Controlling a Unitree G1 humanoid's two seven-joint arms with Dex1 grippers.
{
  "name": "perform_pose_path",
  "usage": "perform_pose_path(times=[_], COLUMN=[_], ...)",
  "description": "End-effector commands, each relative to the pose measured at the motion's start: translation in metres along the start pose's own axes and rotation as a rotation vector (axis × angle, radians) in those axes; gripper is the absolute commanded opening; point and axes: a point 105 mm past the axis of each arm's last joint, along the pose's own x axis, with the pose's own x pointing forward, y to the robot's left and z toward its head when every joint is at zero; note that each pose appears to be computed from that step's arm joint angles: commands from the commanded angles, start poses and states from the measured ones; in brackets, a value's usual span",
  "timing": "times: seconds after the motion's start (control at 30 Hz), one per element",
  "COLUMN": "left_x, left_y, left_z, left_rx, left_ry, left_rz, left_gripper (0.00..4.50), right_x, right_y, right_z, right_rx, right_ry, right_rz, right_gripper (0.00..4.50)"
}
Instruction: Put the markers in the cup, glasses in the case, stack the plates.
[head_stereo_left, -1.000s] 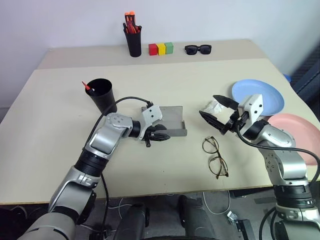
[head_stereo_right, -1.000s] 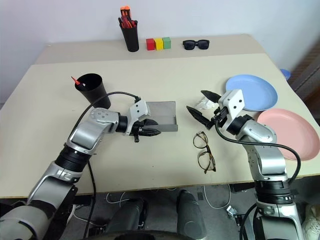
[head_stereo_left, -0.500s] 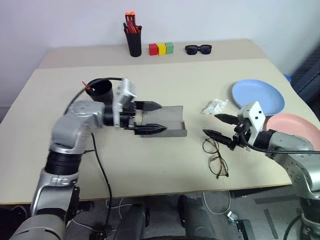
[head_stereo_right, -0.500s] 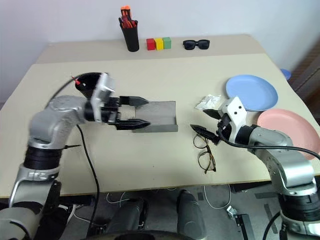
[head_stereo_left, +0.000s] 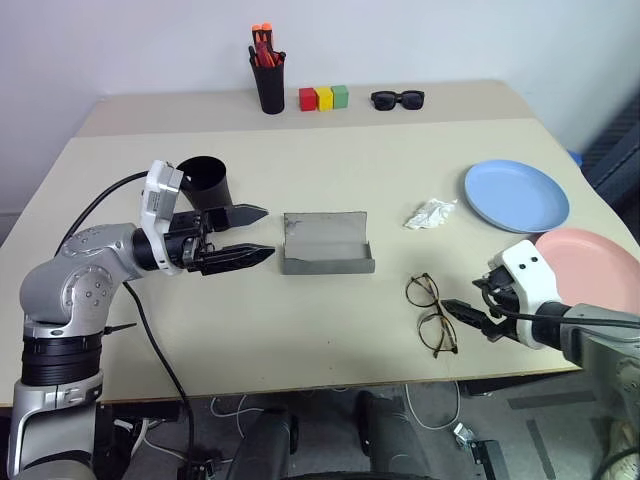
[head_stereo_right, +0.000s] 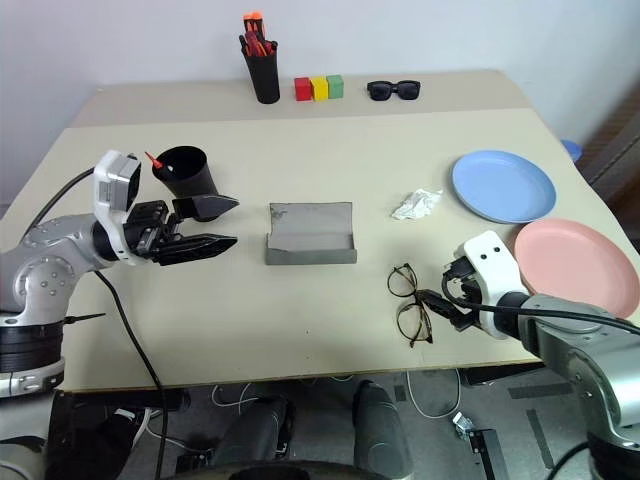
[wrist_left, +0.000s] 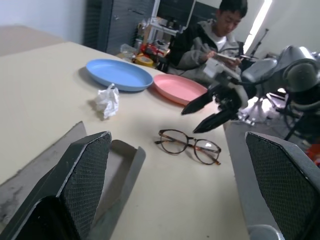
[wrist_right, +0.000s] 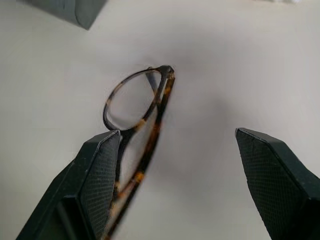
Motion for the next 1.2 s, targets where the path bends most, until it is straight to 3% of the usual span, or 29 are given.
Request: perform_pose_path(times=[0.03, 0.27, 0.37, 0.57, 0.83, 1.07, 1.2], left_x=[-0.006, -0.002, -0.001, 0.003, 0.002, -0.012, -0.018], left_y=[-0.005, -0.007, -0.007, -0.006, -0.005, 0.001, 0.002], left_z=[0.009, 0.009, 0.009, 0.011, 0.010, 0.009, 0.003], left_rx=[0.034, 0.045, 0.061, 0.062, 0.068, 0.061, 0.056], left_ry=[0.003, -0.011, -0.014, -0.017, -0.014, -0.004, 0.006], left_rz=[-0.007, -0.004, 0.007, 0.015, 0.034, 0.091, 0.112], left_gripper=[4.41, 4.41, 4.50, 4.50, 4.50, 4.50, 4.50], right_x=[-0.003, 0.000, 0.001, 0.007, 0.007, -0.008, 0.024], right_y=[0.008, 0.018, 0.017, 0.020, 0.017, -0.004, 0.001], right_z=[0.012, 0.000, -0.005, -0.007, 0.001, 0.085, 0.127], right_rx=[0.052, 0.046, 0.041, 0.053, 0.010, -0.183, -0.242], right_ry=[-0.058, 0.022, 0.049, 0.053, 0.037, -0.174, -0.370], right_rz=[0.026, 0.058, 0.055, 0.071, 0.076, 0.007, -0.032], right_gripper=[3.75, 3.75, 2.92, 0.04, 0.04, 0.04, 0.04])
